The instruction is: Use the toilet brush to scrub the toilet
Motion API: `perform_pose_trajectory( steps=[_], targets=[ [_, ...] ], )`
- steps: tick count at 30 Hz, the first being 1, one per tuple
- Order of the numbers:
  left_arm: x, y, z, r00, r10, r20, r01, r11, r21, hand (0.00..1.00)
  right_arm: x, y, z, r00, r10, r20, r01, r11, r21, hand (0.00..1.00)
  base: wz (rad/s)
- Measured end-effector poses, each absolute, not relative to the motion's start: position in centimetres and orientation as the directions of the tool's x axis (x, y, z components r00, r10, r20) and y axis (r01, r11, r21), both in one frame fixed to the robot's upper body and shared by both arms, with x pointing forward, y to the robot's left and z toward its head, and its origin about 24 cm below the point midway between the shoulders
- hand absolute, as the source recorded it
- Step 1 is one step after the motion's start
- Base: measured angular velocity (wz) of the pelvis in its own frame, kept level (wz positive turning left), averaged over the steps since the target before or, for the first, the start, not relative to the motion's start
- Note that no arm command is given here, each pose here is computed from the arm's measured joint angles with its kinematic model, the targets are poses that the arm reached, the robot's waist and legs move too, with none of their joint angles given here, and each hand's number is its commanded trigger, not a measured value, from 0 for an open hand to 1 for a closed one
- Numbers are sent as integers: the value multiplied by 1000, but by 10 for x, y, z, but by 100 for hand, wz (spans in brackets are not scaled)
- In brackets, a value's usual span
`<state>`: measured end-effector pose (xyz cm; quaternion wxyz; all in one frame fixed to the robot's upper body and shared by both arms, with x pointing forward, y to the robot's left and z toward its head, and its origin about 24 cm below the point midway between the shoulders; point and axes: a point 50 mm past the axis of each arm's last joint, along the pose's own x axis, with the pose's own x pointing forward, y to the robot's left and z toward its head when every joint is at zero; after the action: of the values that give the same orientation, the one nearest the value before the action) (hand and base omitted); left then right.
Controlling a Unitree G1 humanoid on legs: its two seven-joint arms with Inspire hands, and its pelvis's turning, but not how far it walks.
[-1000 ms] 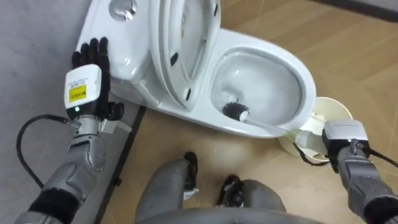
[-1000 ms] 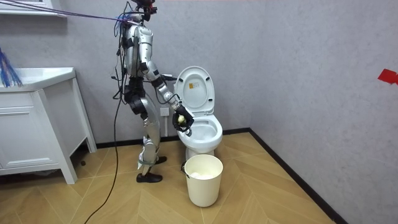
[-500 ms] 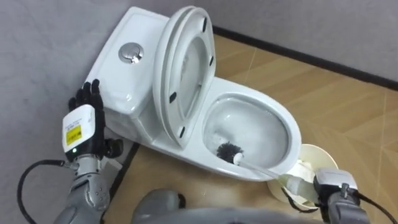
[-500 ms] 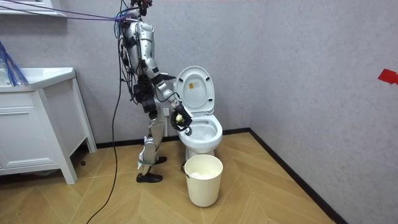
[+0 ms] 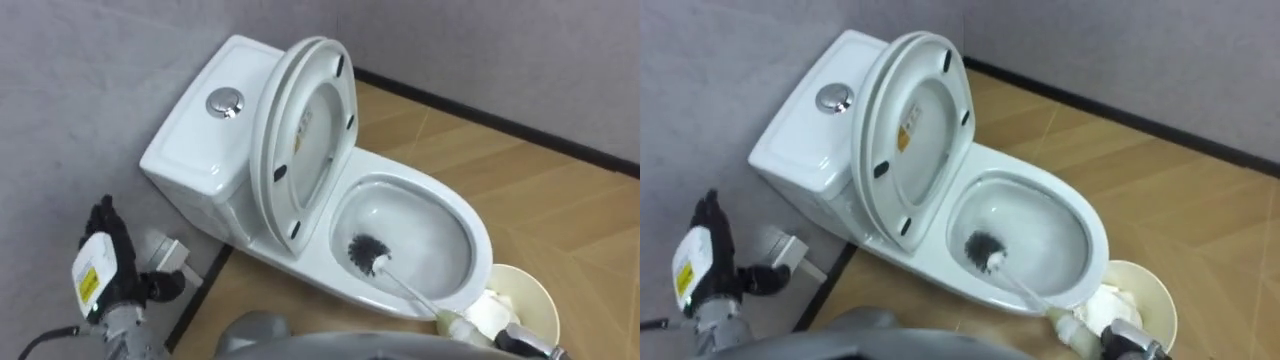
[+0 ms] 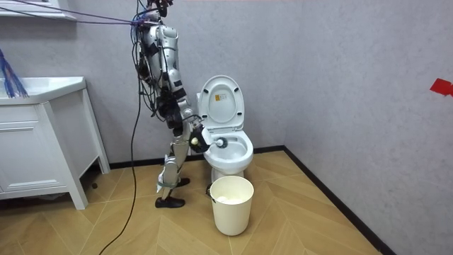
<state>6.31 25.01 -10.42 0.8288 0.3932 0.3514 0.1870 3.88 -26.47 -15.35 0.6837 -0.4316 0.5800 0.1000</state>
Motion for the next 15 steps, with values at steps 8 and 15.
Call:
perform_pose_trajectory(
  steps=[8,15],
  targets=[
    [5,265,-137,402,622,-672,66,712,699,0,68,-280,-137,486,-473,-735,-341,672,-658,100,-25],
    [6,263,-146,337,562,-756,83,782,618,0,64,-281,-132,537,-547,-642,-211,650,-730,100,-34]
  ],
)
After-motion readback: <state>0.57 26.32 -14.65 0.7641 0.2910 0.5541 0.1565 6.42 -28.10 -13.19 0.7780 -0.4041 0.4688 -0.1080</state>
